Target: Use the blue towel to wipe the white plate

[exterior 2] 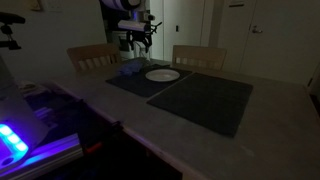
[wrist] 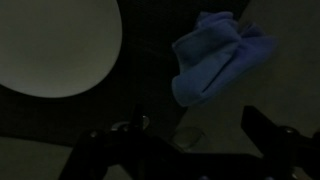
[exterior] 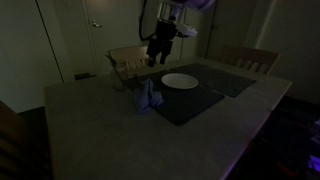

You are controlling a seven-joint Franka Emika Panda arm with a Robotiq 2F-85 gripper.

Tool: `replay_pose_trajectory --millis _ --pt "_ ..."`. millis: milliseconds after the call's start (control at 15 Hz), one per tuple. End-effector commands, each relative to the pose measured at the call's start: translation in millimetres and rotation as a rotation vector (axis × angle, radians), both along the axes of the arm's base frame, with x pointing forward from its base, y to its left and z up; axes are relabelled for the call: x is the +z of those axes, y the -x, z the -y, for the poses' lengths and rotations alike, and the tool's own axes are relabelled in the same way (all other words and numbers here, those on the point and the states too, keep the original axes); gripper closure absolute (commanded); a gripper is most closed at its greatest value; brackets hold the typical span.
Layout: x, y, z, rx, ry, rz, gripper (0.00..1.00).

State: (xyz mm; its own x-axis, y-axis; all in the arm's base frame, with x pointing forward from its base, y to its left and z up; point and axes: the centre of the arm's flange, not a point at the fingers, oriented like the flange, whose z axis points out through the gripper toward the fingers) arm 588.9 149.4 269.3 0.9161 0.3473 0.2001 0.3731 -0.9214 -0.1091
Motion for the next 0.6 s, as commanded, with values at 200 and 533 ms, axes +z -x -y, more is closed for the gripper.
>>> replay_pose_trajectory --millis 200,533 --pt "-30.6 -11.8 -40.0 -0.077 0.089 -0.076 0.00" --pt "-47.0 -6.5 -64.9 -0.242 0.132 -0.099 0.00"
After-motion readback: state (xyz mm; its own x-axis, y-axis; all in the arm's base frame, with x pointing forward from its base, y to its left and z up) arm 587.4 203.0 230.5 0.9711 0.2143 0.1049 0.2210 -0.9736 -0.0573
